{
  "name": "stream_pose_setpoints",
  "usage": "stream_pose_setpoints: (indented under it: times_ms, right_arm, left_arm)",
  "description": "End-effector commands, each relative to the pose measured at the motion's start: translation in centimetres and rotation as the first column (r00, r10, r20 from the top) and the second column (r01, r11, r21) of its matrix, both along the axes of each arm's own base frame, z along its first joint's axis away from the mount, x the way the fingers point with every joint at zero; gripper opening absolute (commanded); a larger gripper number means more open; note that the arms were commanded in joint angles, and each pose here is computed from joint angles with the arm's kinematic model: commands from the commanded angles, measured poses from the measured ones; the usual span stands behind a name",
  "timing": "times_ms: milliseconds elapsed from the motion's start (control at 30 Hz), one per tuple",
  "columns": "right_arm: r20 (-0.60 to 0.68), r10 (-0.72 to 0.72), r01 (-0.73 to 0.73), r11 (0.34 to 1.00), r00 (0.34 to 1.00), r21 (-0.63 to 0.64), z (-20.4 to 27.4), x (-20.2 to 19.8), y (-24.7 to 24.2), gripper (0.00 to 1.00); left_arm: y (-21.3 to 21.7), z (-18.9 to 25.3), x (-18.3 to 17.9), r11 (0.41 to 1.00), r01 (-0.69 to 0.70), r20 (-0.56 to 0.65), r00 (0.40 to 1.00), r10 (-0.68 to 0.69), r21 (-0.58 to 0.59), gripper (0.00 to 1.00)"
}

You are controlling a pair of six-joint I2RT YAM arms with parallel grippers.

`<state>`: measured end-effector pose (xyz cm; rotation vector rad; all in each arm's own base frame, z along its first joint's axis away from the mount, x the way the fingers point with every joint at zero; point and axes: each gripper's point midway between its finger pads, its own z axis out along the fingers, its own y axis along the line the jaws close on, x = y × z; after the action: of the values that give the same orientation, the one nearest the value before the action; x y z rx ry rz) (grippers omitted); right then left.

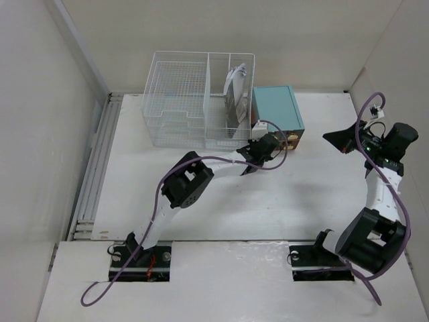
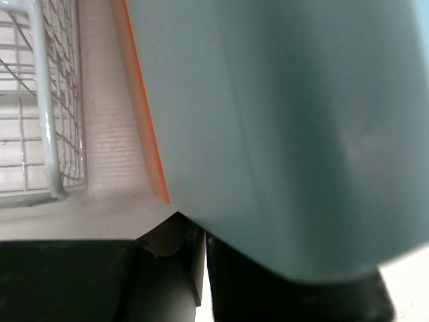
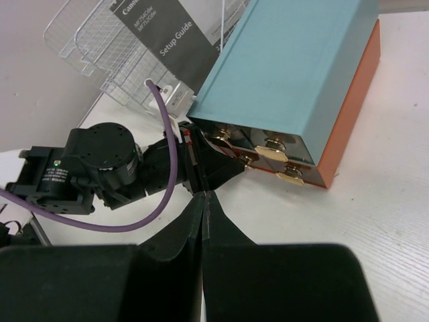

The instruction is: Organize the desk

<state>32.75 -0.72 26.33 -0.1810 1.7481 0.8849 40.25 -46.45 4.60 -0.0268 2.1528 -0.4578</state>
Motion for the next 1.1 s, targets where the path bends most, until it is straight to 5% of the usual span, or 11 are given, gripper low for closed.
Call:
stream_pose_setpoints:
  times_ms: [0, 167, 300, 433, 467, 500, 633, 800, 1067]
  right_arm:
    - [0.046, 0.035, -0.034, 0.999, 0.998, -0.018, 1.2, 0.1, 0.0, 0.00]
    - [0.059, 0.046, -0.044, 0.999, 0.997, -0.030, 1.2, -0.2, 0.2, 0.00]
    - [0.074, 0.047, -0.044, 0.998, 0.996, -0.041, 1.6, -0.4, 0.3, 0.05]
    - [0.053, -0.027, 0.031, 0.997, 0.998, -0.073, 1.3, -0.2, -0.4, 0.68]
    - [0.048, -0.054, 0.059, 0.993, 0.997, -0.099, 1.4, -0.3, -0.7, 0.96]
    - [0.099, -0.066, 0.084, 0.977, 0.993, -0.198, 2.0, 0.1, -1.5, 1.00]
    - [0.117, -0.205, 0.233, 0.913, 0.972, -0.335, 2.8, 0.0, -3.8, 1.00]
    - [0.158, -0.491, 0.504, 0.734, 0.857, -0.455, 4.5, -0.1, -6.5, 1.00]
    - [0.300, -0.507, 0.590, 0.684, 0.808, -0.429, 7.2, -3.1, -5.4, 1.00]
  left_arm:
    - [-0.2, 4.7, 1.3, 0.998, -0.009, 0.069, 0.998, 0.013, -0.059, 0.00]
    - [-1.5, 7.0, -3.9, 0.990, 0.103, 0.110, 0.990, -0.092, -0.094, 0.00]
    - [-1.9, 8.2, -8.9, 0.968, 0.213, 0.107, 0.974, -0.200, -0.131, 0.31]
    - [-3.3, 11.8, -14.6, 0.909, 0.388, 0.144, 0.919, -0.367, -0.156, 0.77]
    - [-3.0, 14.0, -15.7, 0.897, 0.410, 0.171, 0.908, -0.383, -0.167, 0.85]
    - [-2.8, 14.6, -17.2, 0.891, 0.427, 0.174, 0.899, -0.401, -0.151, 0.98]
    - [0.7, 18.1, -18.3, 0.904, 0.417, 0.222, 0.894, -0.389, -0.096, 1.00]
    - [6.0, 21.7, -16.7, 0.939, 0.343, 0.275, 0.903, -0.330, 0.003, 1.00]
    - [16.3, 25.1, -10.6, 0.980, 0.201, 0.299, 0.935, -0.191, -0.002, 1.00]
